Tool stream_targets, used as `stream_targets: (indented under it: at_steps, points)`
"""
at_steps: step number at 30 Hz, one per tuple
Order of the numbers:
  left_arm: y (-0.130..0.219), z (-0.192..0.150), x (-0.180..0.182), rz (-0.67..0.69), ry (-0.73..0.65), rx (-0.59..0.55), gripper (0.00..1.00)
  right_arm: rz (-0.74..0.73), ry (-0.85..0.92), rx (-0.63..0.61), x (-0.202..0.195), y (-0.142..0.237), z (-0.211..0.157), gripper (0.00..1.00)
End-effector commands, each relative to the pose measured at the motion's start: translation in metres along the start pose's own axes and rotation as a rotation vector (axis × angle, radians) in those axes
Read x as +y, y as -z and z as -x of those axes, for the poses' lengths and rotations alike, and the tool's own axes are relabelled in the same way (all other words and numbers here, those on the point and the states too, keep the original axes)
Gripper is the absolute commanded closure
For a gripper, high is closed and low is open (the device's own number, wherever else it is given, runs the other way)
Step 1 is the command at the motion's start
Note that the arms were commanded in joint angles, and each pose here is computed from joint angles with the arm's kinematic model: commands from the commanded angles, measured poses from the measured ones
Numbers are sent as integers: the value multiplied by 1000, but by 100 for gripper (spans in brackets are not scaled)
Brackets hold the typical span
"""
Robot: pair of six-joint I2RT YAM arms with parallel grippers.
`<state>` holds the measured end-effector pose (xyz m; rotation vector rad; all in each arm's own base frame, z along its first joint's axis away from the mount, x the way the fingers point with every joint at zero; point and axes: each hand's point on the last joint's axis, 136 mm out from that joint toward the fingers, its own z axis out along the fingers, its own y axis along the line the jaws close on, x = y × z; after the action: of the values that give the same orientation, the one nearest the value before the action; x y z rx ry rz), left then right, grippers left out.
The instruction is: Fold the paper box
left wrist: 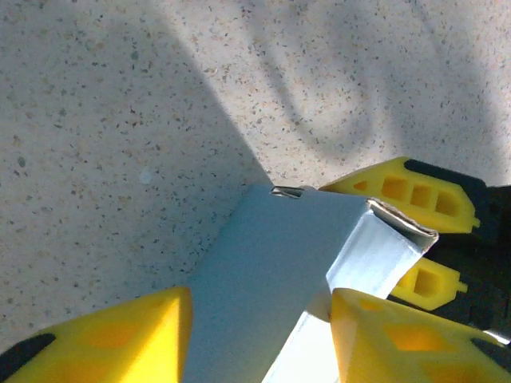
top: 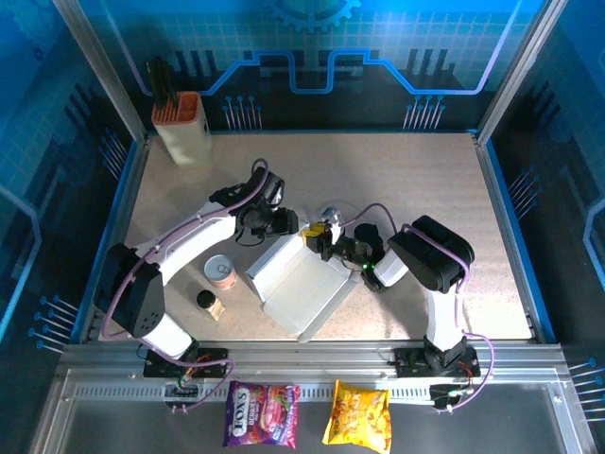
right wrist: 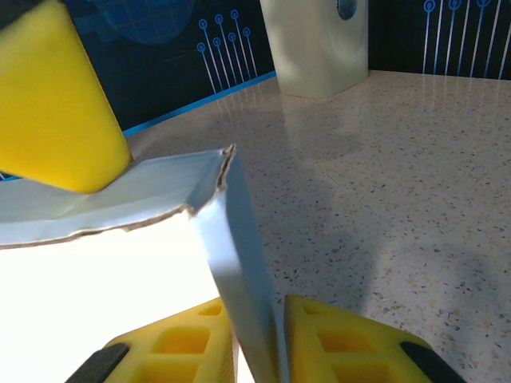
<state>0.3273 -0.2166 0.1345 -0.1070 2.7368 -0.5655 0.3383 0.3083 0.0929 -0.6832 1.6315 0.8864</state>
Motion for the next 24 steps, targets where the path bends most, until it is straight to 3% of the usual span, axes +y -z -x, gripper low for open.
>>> stream_targets:
  at_steps: [1, 5, 24]
  points:
    - [-4, -16, 9, 15, 4, 55, 57, 2, 31, -51, -3, -3, 14, 77]
    - [-12, -22, 8, 7, 11, 86, 63, 0, 27, -66, -4, -6, 20, 79]
    - [-16, -26, 2, -30, 18, 115, 63, -20, 8, -54, -9, -20, 13, 79]
